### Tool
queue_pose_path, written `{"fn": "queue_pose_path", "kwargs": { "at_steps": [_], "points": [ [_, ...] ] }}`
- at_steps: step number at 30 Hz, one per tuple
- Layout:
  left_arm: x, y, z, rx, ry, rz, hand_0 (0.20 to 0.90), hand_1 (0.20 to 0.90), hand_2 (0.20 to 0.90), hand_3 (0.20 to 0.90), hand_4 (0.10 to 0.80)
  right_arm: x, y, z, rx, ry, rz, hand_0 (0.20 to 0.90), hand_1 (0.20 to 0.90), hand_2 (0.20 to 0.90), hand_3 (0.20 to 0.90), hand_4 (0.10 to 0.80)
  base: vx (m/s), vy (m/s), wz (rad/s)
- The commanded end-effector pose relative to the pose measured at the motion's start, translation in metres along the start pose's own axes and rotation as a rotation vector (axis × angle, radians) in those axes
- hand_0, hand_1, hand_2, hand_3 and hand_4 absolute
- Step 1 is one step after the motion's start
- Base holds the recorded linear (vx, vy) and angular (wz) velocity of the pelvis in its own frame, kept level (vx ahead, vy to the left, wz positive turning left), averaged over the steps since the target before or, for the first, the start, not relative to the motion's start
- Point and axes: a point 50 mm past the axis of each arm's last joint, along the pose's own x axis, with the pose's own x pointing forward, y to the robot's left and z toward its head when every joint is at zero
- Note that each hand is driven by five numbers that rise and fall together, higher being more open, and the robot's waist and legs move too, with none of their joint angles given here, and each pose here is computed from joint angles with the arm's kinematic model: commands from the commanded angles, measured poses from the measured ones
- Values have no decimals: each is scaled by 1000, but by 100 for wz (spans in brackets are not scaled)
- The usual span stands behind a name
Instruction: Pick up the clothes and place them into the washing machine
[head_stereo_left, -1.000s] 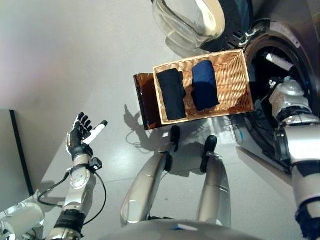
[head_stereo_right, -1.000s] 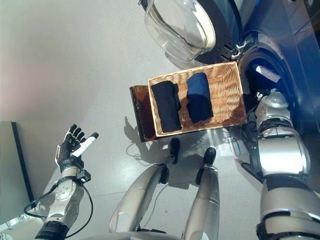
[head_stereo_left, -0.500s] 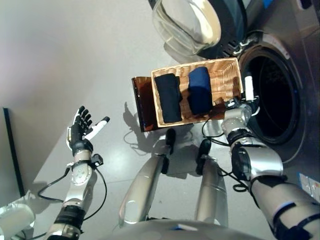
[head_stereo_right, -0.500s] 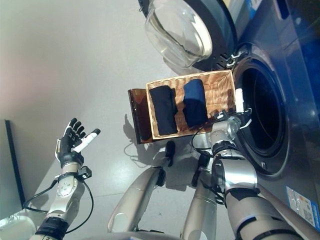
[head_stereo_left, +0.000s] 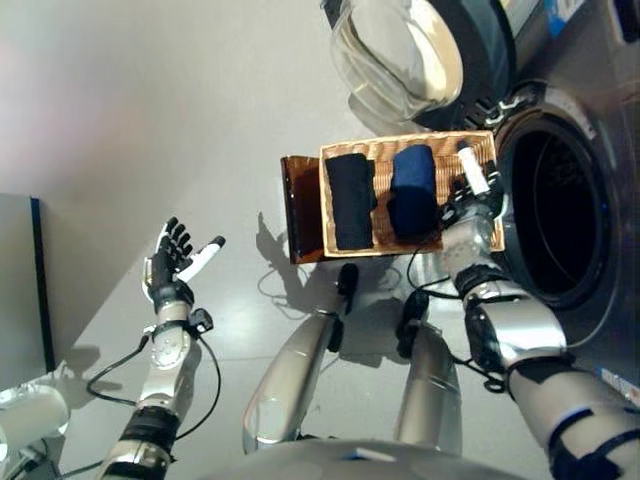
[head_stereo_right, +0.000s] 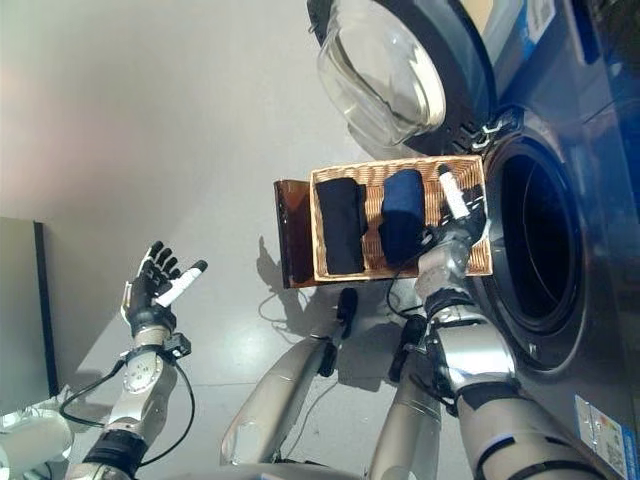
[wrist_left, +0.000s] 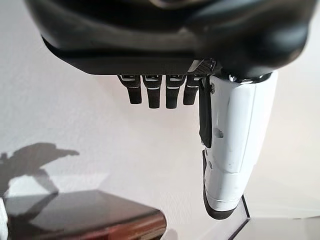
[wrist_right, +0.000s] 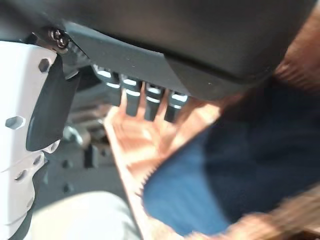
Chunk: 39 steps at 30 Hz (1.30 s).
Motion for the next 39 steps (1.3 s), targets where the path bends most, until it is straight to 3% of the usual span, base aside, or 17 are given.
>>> {"fn": "queue_pose_path", "kwargs": {
  "at_steps": [1,6,9,10,11,13,15,23,29,39],
  "points": [
    [6,20,12,-8,-75,65,900,900,900,900,800,-11,-16,-19,-88,3,70,900,900,900,900,800,76,-10,5],
    [0,25,-14,56,37,82,900,900,900,900,800,-31,-53,-58,-294,108,76,900,900,900,900,800,83,-4,1],
    [-12,41,-47,170,196,126,900,900,900,900,800,-55,-95,-89,-430,223,53,900,900,900,900,800,132,54,-6],
    [-21,48,-63,201,285,147,900,900,900,900,800,-70,-126,-101,-461,290,6,900,900,900,900,800,130,56,-11],
    [-21,48,-63,201,285,147,900,900,900,900,800,-70,-126,-101,-462,290,6,900,900,900,900,800,145,72,-12],
    [-31,56,-78,259,368,157,900,900,900,900,800,-88,-165,-108,-485,361,-84,900,900,900,900,800,135,94,-7],
    [-40,64,-87,300,424,158,900,900,900,900,800,-107,-198,-113,-516,426,-168,900,900,900,900,800,148,147,5],
    [-53,78,-94,384,472,133,900,900,900,900,800,-161,-262,-127,-621,625,-318,900,900,900,900,800,168,-52,7],
    [-70,81,-107,401,554,116,900,900,900,900,800,-173,-270,-130,-628,657,-334,900,900,900,900,800,179,-119,31],
    [-67,71,-109,397,556,99,900,900,900,900,800,-159,-254,-131,-646,621,-280,900,900,900,900,800,10,-57,12]
  ]
}}
